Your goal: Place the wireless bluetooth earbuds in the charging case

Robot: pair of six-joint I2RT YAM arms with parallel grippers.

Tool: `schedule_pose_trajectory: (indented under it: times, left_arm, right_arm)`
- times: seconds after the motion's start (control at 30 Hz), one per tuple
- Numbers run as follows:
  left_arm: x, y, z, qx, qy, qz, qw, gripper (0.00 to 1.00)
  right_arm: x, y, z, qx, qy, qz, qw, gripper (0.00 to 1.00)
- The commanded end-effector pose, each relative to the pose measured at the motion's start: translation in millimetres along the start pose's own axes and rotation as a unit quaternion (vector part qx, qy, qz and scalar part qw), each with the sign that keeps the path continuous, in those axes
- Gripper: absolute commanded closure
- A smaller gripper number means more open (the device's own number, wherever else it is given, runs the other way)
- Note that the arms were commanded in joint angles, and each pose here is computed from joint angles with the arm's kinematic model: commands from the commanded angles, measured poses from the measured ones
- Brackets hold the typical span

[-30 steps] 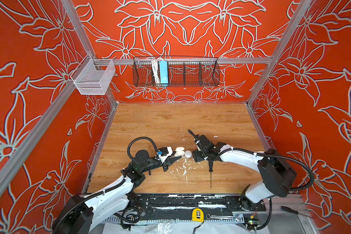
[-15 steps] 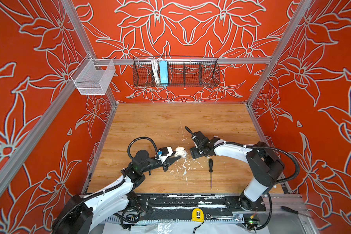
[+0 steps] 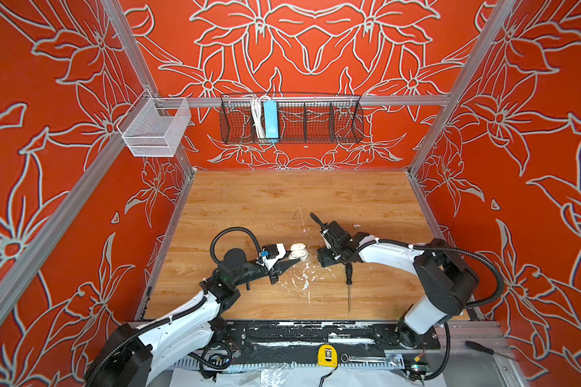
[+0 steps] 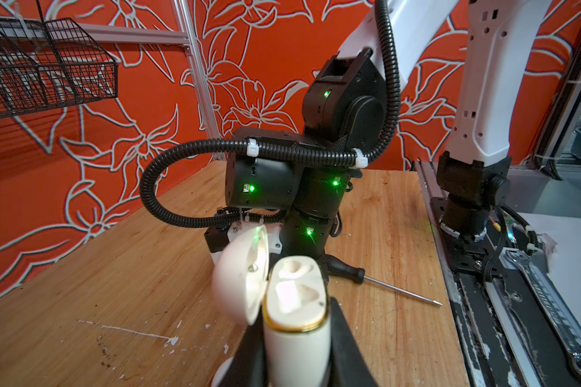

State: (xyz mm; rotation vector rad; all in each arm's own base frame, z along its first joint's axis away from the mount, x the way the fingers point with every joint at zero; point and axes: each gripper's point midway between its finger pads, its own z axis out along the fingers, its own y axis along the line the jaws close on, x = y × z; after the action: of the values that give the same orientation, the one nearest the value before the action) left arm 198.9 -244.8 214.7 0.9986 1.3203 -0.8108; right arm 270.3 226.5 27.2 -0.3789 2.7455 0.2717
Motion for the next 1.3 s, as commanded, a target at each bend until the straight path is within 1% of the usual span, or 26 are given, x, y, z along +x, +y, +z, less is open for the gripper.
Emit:
schedule_pose_trajectory:
  times: [0.0,0.07,0.13,0.2,0.33,0.43,0.5,0.57,0.73,0.8,1.0,1.27]
  left_arm:
    - [-17,1,1,-0.001,-0.020,0.021,1.000,1.00]
    - [-17,0,1,0.000,-0.019,0.021,1.000,1.00]
    - [-17,1,1,0.000,-0.019,0.020,1.000,1.00]
    - [-17,1,1,-0.001,-0.019,0.020,1.000,1.00]
    - [-17,0,1,0.001,-0.019,0.020,1.000,1.00]
    - [-17,0,1,0.000,-0.019,0.021,1.000,1.00]
    - [-17,0,1,0.000,-0.019,0.021,1.000,1.00]
    - [-17,0,1,0.001,-0.019,0.021,1.000,1.00]
    - [-18,-1,1,0.001,-0.020,0.023,1.000,1.00]
    - [-18,-2,1,0.001,-0.020,0.024,1.000,1.00]
    - [-19,-3,1,0.002,-0.020,0.025,0.999,1.00]
    - [-19,-3,1,0.001,-0.019,0.027,0.999,1.00]
  right_arm:
    - [18,9,-5,-0.019,0.019,0.017,0.999,0.31]
    - [20,12,-9,-0.021,0.015,0.019,0.999,0.34]
    - [21,13,-10,-0.022,0.012,0.023,0.999,0.39]
    - [20,9,-11,-0.012,0.005,0.022,1.000,0.43]
    - [13,-2,-17,0.021,-0.011,0.017,1.000,0.43]
    - [4,-7,-24,0.038,-0.030,0.018,0.999,0.41]
    - [-1,-11,-26,0.053,-0.035,0.018,0.998,0.39]
    - [-6,-12,-25,0.059,-0.038,0.022,0.997,0.38]
    - [-13,-5,-16,0.055,-0.031,0.028,0.998,0.41]
    - [-14,-7,-11,0.064,-0.027,0.028,0.997,0.43]
    - [-10,-13,0,0.084,-0.010,0.020,0.996,0.50]
    - [-4,-14,8,0.085,0.002,0.016,0.996,0.53]
